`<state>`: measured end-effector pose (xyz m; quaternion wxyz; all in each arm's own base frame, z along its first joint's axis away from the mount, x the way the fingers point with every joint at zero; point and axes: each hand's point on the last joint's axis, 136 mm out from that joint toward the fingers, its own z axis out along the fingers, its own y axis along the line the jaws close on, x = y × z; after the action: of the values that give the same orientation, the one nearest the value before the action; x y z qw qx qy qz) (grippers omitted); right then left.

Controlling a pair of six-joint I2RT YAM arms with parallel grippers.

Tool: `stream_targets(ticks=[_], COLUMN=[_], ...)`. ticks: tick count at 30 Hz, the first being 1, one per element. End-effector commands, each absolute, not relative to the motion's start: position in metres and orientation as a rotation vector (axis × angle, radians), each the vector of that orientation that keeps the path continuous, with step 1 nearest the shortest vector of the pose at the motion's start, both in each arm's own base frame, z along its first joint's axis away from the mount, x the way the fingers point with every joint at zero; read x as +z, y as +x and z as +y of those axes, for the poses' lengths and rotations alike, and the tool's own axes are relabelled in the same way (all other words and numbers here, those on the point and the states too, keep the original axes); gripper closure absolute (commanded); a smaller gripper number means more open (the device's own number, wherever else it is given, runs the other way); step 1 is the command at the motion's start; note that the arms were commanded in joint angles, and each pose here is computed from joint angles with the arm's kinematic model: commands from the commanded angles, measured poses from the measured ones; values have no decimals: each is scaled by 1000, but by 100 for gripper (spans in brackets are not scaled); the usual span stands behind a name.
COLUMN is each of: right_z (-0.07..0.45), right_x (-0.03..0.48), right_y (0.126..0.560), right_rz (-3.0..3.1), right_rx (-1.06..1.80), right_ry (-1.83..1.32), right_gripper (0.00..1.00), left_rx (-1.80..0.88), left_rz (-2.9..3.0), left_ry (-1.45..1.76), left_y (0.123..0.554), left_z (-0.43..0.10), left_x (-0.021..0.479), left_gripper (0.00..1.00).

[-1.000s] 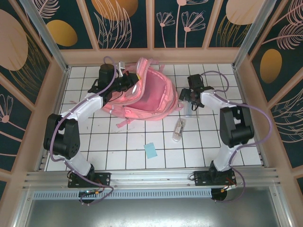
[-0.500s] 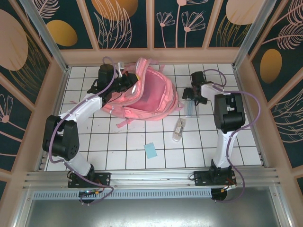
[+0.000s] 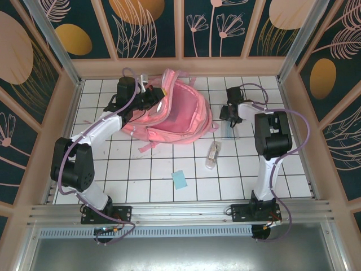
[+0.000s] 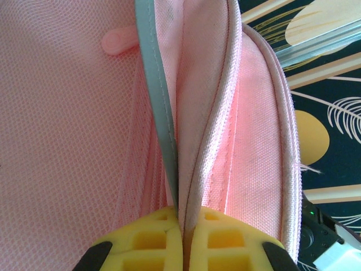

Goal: Pack the student bag

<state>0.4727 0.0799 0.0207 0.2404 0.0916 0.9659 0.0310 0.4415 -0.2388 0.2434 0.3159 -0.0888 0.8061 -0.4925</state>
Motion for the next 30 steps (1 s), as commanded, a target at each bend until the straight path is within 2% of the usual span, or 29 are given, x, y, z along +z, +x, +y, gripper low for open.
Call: stream_targets(ticks=[1,6,14,17,24,30], right_z=[96,93,91,93,119,202], right_x=[-12,27,100,128,196,233], right_y=[439,447,451,448,438,438], right_rz=[2782,2716,2604,2556,2414,2234], right_rx=[162,179,286,329,585,1008], right_ry=[230,250,280,276,242,158], right_gripper=[53,72,87,97,99,100], left_rx=[-1289,-1286,-1290,-1289,-1299,-1317], left_rz=[1967,1964,1961,1957,1947,1939], left_ry=[-156,-155,-146,-140,-127,-103], left_y=[444,444,446,446,447,449], left_z=[-231,-231,-232,-232,-233,-236], left_x=[295,295,296,297,302,308], left_gripper=[100,100,100,100,100,100])
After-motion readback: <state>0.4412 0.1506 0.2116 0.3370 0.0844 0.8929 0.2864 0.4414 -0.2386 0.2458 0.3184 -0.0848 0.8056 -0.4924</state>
